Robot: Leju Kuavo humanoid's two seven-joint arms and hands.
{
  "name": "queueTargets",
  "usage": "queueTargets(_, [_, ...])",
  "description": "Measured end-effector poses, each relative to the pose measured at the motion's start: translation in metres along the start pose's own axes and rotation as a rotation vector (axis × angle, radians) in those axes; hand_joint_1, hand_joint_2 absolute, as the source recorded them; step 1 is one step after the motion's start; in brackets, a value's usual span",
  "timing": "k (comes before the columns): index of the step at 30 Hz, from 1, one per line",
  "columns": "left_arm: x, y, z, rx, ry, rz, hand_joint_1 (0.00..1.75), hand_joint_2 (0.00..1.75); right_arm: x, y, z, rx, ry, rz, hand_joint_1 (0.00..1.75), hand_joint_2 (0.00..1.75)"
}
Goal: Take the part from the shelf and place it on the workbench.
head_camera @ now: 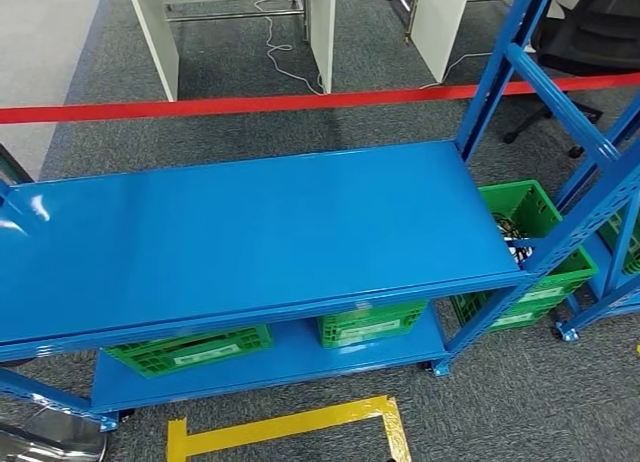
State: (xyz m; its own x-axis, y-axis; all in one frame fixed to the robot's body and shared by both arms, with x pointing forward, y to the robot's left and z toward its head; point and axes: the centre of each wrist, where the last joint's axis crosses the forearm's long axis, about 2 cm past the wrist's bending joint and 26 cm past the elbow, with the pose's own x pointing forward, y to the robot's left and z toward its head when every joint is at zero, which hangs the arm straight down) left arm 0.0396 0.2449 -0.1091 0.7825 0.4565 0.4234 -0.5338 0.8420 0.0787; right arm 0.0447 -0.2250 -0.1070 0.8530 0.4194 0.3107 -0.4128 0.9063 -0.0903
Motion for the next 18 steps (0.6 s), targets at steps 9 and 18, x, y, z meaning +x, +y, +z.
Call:
queueTargets(9, [0.000,0.018,-0.004,-0.016,0.046,-0.039,0.00,0.00,-0.011,-0.006,0.001,-0.018,0.039,-0.122,0.00,0.00])
queueTargets(18, [0.001,0.036,-0.007,-0.060,0.067,-0.144,0.00,0.00,-0.027,-0.017,0.003,-0.033,0.068,-0.222,0.00,0.00])
